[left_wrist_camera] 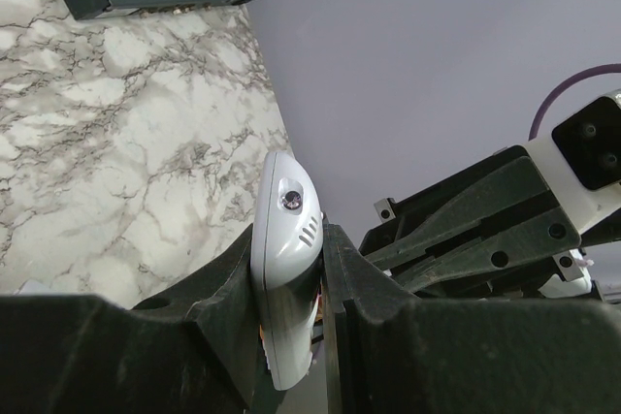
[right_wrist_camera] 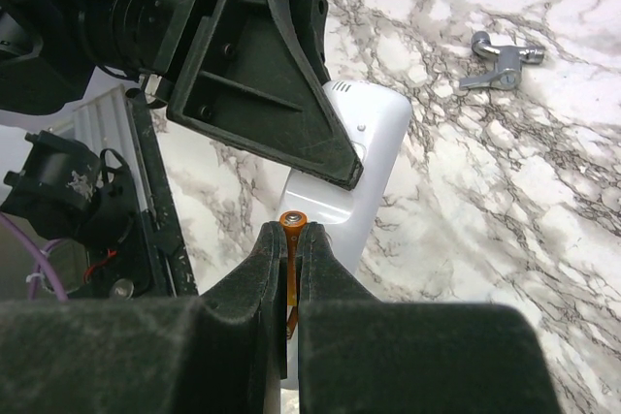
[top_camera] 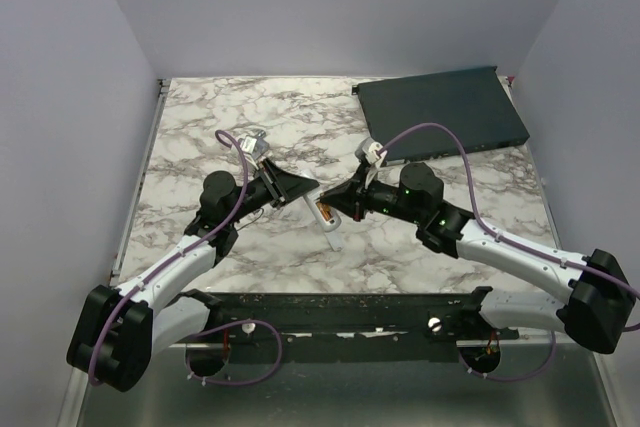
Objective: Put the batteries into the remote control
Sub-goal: Load the battery into the remote control.
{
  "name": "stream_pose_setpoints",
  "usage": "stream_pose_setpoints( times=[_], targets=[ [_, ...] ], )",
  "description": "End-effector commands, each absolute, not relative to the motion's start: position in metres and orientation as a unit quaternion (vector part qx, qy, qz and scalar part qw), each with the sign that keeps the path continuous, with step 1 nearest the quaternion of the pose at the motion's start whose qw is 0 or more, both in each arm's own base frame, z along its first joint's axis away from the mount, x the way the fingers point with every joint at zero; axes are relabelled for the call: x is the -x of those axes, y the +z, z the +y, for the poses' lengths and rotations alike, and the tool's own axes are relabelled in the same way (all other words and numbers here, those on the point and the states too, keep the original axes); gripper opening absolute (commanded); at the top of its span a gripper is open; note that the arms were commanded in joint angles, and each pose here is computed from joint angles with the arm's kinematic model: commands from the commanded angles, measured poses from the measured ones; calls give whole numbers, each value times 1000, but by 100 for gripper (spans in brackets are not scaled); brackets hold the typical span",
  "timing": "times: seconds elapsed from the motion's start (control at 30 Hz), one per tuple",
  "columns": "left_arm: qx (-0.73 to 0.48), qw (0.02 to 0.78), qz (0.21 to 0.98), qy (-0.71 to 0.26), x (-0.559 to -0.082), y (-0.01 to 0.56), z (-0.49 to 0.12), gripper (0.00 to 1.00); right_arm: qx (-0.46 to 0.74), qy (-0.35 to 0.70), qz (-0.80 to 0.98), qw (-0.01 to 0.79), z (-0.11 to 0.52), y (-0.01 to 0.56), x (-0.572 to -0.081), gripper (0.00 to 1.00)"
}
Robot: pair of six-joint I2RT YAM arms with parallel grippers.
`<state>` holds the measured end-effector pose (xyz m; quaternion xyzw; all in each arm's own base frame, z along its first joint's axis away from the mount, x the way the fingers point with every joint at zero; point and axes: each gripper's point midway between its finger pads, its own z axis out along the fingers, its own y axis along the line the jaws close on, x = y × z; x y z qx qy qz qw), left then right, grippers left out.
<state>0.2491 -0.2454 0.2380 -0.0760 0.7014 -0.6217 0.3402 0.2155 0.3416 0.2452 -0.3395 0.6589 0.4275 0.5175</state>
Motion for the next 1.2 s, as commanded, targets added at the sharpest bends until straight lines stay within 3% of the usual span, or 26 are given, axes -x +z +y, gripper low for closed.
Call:
stream_pose_setpoints(
  times=[0.0, 1.17],
  targets=[
    [74, 360, 684, -630, -250, 251, -244, 0, 333, 424, 653, 532, 342, 248, -219, 1],
    [77, 377, 679, -626, -252, 260, -241, 0, 377, 349, 726, 457, 339, 198, -221, 1]
  ],
)
